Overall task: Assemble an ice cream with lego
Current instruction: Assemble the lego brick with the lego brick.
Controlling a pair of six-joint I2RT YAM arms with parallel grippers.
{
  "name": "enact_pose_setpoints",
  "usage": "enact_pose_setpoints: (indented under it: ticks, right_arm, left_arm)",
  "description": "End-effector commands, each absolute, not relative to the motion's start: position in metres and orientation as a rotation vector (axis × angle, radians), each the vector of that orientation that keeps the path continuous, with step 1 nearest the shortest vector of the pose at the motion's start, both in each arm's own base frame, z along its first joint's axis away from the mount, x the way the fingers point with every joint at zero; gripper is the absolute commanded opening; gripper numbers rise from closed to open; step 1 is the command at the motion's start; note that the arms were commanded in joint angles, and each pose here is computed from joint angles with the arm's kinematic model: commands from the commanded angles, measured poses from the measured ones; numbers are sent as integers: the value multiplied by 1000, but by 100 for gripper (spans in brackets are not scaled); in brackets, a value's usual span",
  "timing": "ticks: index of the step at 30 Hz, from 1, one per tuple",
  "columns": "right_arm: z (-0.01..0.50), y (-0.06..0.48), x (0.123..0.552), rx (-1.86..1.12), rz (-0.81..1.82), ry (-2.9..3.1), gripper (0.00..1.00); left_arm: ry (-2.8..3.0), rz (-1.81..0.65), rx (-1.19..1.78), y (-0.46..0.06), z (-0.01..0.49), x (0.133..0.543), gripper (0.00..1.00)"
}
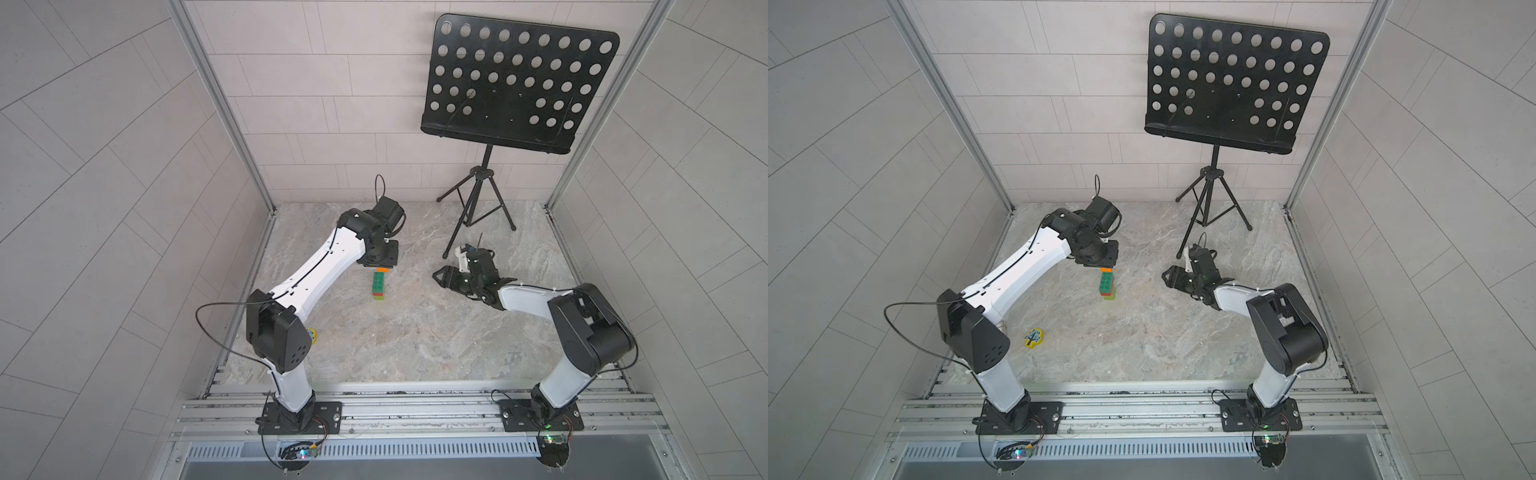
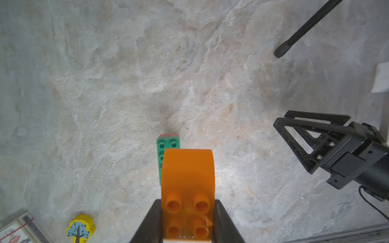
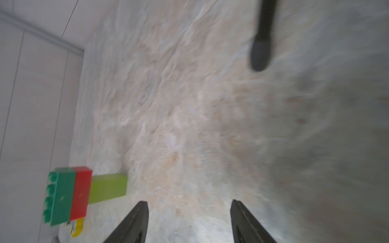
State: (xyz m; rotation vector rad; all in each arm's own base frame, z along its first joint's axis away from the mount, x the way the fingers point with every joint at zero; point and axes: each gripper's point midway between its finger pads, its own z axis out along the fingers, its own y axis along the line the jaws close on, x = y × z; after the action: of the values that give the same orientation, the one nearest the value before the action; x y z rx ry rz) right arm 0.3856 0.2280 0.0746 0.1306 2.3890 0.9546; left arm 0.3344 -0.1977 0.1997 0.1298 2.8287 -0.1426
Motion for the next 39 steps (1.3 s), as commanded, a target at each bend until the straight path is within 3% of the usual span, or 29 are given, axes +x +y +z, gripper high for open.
enact_pose_setpoints:
  ticks: [1, 9, 39]
  right_arm:
    - [80, 281, 370, -105, 1192, 2391, 62]
    - [57, 323, 352, -269, 1204, 2495, 60]
    - [37, 342, 346, -358, 1203, 2576, 58]
  left_arm:
    - [2943, -8, 158, -178, 167, 318, 6]
    - [2965, 18, 104, -177, 143, 324, 5]
    - [2921, -12, 125, -180, 124, 330, 4]
